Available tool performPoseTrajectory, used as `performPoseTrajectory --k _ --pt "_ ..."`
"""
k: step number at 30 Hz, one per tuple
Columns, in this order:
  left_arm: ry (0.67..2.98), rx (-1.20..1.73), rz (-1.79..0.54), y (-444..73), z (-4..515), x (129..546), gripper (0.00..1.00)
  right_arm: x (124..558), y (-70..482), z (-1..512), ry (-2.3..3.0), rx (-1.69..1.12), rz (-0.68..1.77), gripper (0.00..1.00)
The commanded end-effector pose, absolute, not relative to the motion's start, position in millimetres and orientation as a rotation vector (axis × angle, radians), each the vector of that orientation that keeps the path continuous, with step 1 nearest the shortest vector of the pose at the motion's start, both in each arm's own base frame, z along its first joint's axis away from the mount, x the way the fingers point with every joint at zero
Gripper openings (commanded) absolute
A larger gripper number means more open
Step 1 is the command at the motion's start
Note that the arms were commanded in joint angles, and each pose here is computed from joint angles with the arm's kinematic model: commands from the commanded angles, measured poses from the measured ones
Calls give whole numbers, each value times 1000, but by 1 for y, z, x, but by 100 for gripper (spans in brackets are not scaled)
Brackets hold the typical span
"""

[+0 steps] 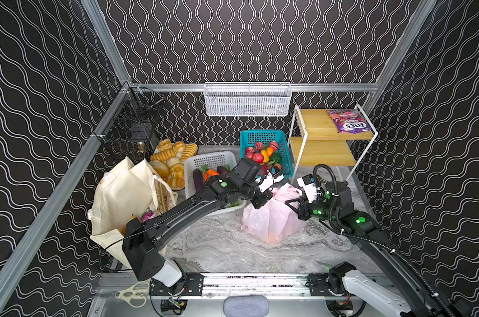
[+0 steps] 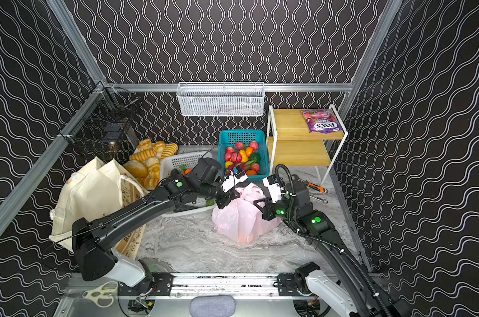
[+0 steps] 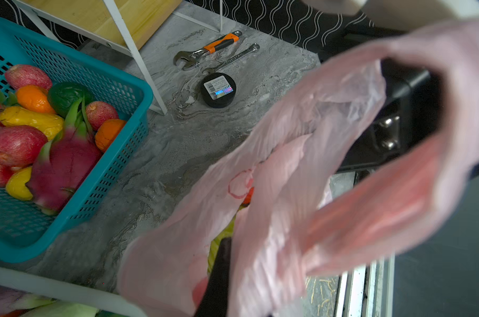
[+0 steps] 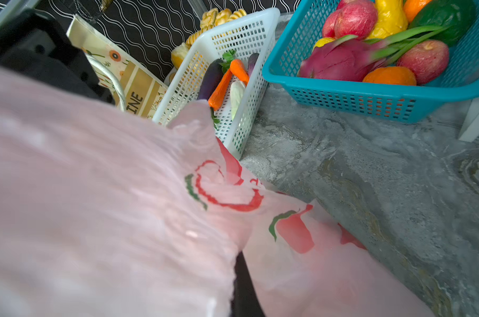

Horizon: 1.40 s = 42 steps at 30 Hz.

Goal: Place the mixed food into the grocery bags and tie them

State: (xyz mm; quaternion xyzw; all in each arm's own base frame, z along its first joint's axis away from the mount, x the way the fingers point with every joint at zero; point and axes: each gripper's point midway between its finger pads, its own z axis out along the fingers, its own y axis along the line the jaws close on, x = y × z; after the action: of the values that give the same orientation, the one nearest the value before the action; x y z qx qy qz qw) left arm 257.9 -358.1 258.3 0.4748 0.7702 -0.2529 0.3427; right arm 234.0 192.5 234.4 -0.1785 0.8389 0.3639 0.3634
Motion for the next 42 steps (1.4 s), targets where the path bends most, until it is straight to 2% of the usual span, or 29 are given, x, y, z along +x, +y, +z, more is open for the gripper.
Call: performPoseTrajectory --k 1,9,13,17,23,27,28,30,32,35,39,42 --pt "1996 1166 -614 -357 263 269 0 233 195 238 2150 -446 963 0" --pt "1902 1108 -500 -354 275 282 0 207 215 248 2092 -578 1173 0" --pt "1862 1147 -406 -351 276 288 0 208 211 247 2098 -561 1136 0" --pt "1829 1144 -343 -348 280 295 0 202 216 256 2056 -594 1201 0" --pt "1748 1095 -413 -357 294 294 0 193 225 247 2067 -645 1295 0" --pt "1653 1039 -589 -372 303 283 0 183 238 232 2103 -698 1347 1" --pt "1632 1039 -640 -377 304 278 0 183 241 228 2118 -705 1330 9" --pt "1602 1045 -716 -383 301 271 0 183 245 223 2127 -723 1298 34" --pt "1544 1057 -765 -387 297 265 0 185 245 224 2126 -741 1241 43" --pt "1443 1061 -819 -385 291 261 0 191 235 233 2100 -743 1127 61" --pt "1212 1035 -849 -377 298 252 0 190 220 244 2008 -766 986 76" --pt "1133 995 -861 -371 306 254 0 189 209 252 1943 -776 900 79"
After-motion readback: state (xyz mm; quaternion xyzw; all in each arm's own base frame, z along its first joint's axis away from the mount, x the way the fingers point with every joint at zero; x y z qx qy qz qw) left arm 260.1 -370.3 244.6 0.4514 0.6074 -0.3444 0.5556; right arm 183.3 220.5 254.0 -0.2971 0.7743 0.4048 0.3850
